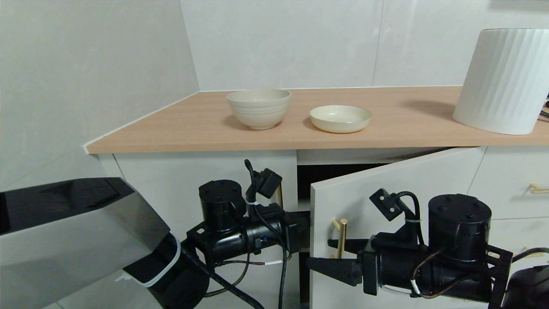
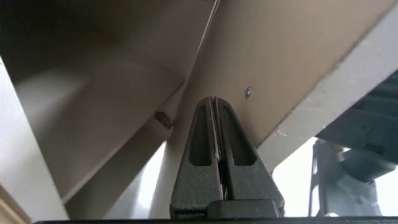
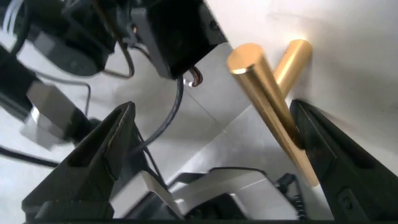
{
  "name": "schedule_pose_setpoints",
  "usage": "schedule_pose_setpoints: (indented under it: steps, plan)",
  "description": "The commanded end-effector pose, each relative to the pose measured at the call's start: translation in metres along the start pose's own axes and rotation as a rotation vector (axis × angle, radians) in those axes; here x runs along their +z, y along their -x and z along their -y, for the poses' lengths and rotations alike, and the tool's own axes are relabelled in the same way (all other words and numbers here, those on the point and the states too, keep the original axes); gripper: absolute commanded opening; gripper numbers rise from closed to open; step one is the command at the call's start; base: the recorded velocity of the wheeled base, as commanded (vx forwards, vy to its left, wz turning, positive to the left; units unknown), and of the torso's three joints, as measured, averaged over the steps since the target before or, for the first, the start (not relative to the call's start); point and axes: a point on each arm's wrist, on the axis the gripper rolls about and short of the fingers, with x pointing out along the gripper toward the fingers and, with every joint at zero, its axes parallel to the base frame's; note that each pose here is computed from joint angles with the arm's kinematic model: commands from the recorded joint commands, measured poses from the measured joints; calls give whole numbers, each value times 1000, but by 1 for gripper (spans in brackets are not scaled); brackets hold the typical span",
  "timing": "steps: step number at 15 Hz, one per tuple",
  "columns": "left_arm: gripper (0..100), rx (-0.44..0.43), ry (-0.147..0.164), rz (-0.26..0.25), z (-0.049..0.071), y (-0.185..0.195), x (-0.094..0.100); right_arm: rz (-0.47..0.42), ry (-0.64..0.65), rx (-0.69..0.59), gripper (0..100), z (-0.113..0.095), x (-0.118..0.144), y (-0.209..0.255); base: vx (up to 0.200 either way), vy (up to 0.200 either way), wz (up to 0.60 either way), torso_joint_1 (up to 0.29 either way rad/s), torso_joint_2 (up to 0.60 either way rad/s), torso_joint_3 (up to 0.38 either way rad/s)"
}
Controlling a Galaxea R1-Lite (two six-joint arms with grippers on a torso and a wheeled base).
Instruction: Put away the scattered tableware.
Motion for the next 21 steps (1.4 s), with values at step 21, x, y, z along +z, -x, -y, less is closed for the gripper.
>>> schedule_pose_setpoints:
  steps: [21]
  plan:
    - [0,-70,53,-17,8,-38,2,73,57,-250,100,-2,-31,107,-38,0,0,1,0,0]
